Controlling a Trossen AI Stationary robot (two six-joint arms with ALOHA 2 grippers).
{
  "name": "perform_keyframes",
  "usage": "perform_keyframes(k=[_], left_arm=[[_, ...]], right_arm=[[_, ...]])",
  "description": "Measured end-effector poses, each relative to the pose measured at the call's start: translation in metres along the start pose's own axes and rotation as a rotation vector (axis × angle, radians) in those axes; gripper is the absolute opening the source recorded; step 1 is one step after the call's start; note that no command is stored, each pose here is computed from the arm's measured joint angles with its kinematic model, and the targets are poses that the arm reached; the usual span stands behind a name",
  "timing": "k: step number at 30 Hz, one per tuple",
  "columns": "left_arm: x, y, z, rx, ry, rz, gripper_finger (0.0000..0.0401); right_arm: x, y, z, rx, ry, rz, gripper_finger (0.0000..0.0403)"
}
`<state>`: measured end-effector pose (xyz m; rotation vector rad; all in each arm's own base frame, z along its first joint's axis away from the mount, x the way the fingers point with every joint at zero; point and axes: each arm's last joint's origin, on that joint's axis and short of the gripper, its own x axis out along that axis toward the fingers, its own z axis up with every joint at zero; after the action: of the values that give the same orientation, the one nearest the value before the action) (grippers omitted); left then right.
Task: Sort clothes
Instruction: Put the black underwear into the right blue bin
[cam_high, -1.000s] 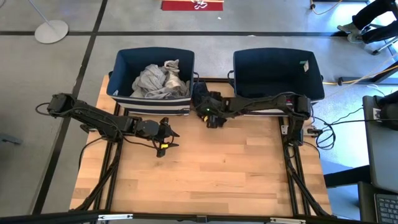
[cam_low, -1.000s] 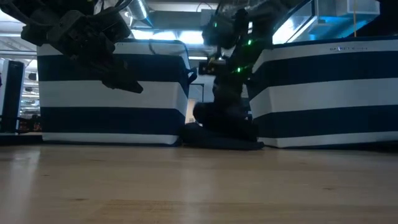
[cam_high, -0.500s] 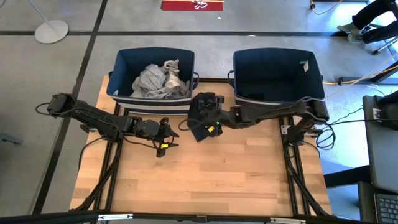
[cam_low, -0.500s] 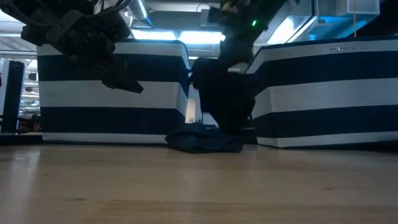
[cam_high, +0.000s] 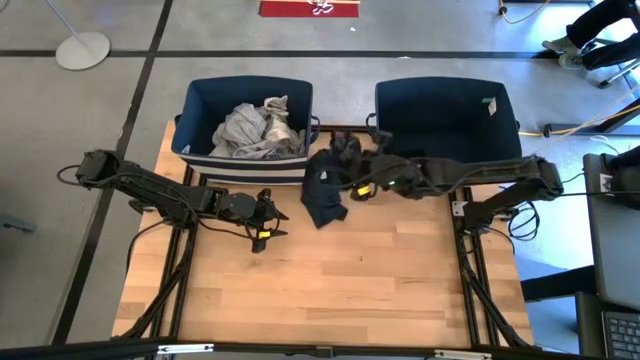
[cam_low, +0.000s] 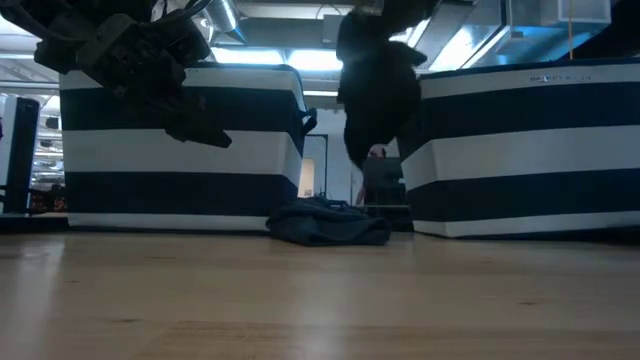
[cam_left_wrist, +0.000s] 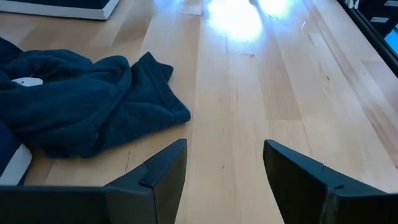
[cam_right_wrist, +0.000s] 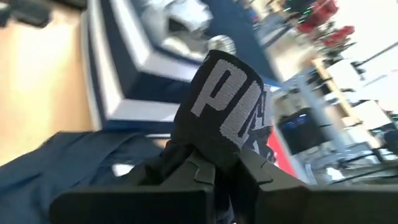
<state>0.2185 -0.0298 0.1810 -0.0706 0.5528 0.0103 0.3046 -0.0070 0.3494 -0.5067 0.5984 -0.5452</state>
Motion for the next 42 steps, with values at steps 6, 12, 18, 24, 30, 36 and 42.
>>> perform_keyframes(k=[6,12,18,24,30,36,42], left_arm=[[0.000,0.000,0.000,0.000,0.000,0.000,0.0200],[0.000,0.000,0.000,-0.001,0.000,0.000,0.0200],[0.000,0.000,0.000,-0.008,0.000,0.000,0.0200],[0.000,-0.002,0.000,-0.002,0.001,-0.006,0.0200],[0.000,-0.003,-0.001,0.007,0.001,-0.012,0.0200],[0.000,-0.003,-0.001,0.007,0.002,-0.012,0.0200],[0.000,-0.003,0.001,-0.003,-0.012,-0.014,0.0200]], right_arm=[[-0.028,-0.032,0.008,0.013,-0.070,-0.189,0.0026],[-0.046,-0.069,0.010,0.050,-0.096,-0.383,0.0023],[-0.050,-0.107,-0.006,0.095,-0.039,-0.497,0.0025],[-0.043,-0.134,-0.024,0.154,0.052,-0.582,0.0025],[-0.029,-0.146,-0.058,0.269,0.186,-0.464,0.0025],[-0.016,-0.155,-0.089,0.452,0.330,-0.346,0.0026],[-0.001,-0.156,-0.105,0.557,0.431,-0.315,0.0026]])
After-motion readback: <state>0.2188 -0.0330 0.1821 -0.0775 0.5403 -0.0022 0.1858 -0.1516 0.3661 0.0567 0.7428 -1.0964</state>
